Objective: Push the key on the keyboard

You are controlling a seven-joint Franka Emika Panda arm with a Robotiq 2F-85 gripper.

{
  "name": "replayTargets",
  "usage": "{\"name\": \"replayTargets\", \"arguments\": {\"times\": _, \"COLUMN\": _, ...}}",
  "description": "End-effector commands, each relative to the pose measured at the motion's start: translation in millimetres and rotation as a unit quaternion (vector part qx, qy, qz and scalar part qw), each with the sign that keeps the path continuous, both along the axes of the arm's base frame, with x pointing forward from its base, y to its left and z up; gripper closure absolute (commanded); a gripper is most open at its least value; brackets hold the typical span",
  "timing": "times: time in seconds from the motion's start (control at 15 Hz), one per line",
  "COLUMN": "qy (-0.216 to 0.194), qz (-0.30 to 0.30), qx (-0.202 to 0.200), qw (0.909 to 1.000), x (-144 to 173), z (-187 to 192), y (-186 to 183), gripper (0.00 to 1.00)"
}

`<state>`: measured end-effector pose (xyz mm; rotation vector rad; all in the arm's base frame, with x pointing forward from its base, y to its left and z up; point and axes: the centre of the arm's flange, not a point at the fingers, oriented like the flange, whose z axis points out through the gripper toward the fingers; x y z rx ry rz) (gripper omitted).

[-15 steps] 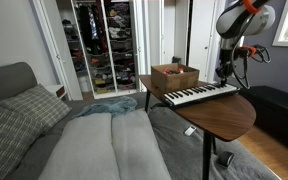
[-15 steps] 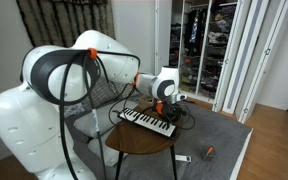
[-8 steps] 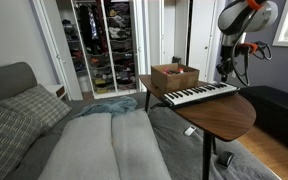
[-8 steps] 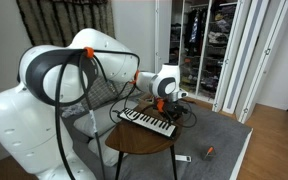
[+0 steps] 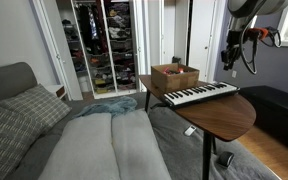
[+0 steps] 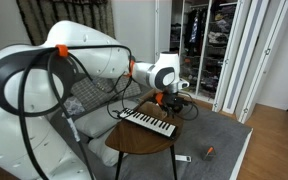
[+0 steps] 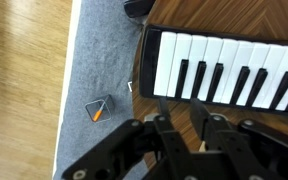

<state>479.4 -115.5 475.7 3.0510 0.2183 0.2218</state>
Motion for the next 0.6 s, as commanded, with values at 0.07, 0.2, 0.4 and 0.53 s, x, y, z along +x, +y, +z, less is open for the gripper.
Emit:
{"name": "replayTargets", "arguments": {"times": 0.07, "qy": -0.01, "qz": -0.011, "qx": 0.013, "qw": 0.9998, "x": -37, "z": 34, "y": 10, "gripper": 0.32}}
{"name": "replayTargets", "arguments": {"times": 0.2, "qy": -0.01, "qz": -0.016, "qx": 0.017, "qw": 0.9997, "x": -47, "z": 46, "y": 15, "gripper": 0.18}}
{"name": "replayTargets", "arguments": {"times": 0.4, "qy": -0.014, "qz": -0.004, "qx": 0.023, "qw": 0.9996, "x": -60, "z": 59, "y": 26, "gripper": 0.01}}
{"name": "replayTargets", "arguments": {"times": 0.53, "qy": -0.015, "qz": 0.001, "qx": 0.026, "qw": 0.9996, "x": -67, "z": 65, "y": 33, "gripper": 0.0}}
